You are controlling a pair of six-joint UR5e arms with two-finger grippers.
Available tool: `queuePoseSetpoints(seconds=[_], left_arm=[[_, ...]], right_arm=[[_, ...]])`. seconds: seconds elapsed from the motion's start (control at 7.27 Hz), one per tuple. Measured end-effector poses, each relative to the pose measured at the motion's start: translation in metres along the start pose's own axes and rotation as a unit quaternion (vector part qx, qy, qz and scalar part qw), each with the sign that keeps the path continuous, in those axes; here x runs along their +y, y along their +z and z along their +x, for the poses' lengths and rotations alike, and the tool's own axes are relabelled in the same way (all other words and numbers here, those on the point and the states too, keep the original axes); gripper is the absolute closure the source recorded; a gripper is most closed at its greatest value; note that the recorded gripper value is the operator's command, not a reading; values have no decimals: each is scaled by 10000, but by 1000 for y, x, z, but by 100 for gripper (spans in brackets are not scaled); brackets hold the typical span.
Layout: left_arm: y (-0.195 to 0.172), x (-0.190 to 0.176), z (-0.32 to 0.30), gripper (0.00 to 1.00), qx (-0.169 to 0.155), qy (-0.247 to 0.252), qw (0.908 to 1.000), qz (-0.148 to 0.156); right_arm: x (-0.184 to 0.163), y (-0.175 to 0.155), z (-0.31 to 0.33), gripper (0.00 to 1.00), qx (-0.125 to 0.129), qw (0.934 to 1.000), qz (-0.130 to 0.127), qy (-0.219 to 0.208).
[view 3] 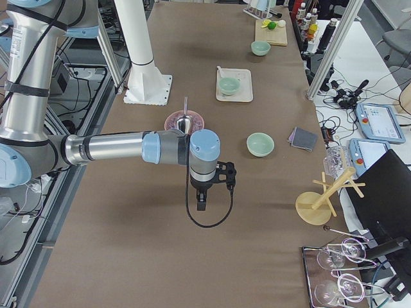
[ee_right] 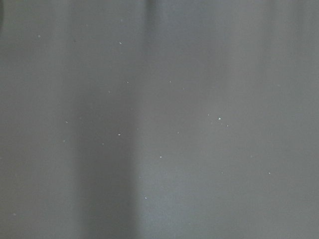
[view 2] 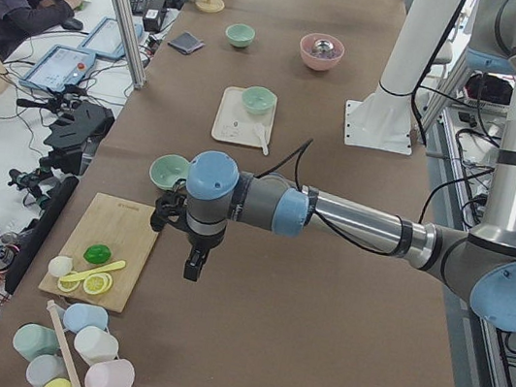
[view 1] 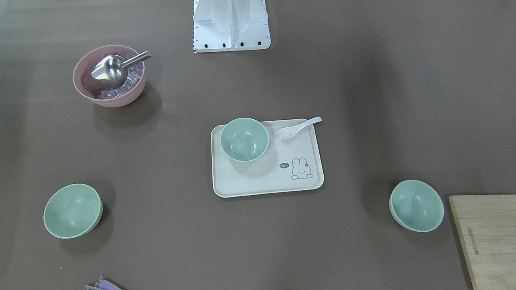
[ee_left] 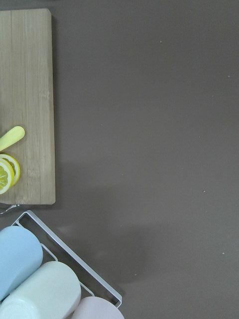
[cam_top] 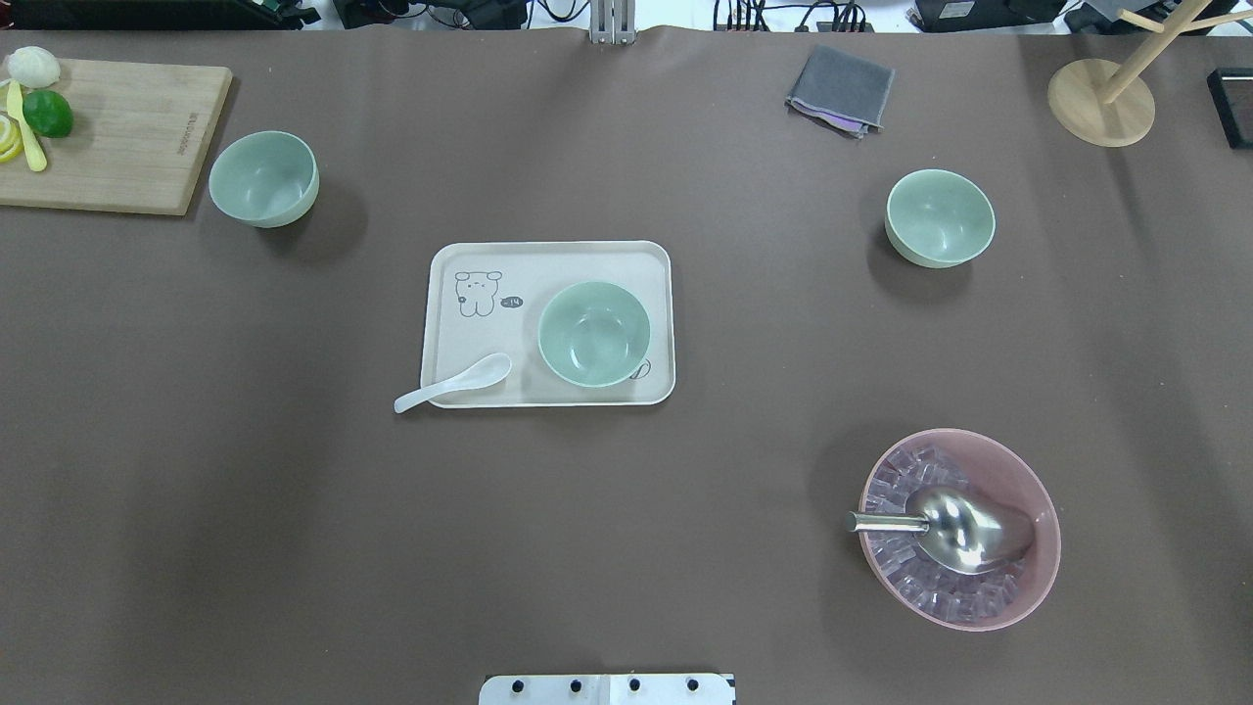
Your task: Stack green bowls together
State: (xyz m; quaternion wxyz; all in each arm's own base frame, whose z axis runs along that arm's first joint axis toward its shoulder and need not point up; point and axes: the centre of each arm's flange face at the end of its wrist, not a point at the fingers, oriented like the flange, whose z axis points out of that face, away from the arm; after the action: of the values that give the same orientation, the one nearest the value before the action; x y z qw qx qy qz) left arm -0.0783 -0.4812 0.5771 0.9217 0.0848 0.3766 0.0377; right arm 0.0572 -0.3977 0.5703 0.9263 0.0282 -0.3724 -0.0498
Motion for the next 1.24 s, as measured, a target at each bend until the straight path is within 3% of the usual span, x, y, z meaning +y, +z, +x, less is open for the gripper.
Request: queuePoseSetpoints(seconds=[0.41,0.83,1.24], left_arm=[[-38,-47,41,2,-4,461,9979,449],[-49,-73,54,2,-14,1089,9885,1046],[-20,-97,105,2,315,1527,9803,1215]], right_arm=[[-21,-54,-37,0,46,9968,662,-434],[-22,-62,-34,0,34,9954,826,-477],[-35,-65,-37,0,22,9943,988,-395]])
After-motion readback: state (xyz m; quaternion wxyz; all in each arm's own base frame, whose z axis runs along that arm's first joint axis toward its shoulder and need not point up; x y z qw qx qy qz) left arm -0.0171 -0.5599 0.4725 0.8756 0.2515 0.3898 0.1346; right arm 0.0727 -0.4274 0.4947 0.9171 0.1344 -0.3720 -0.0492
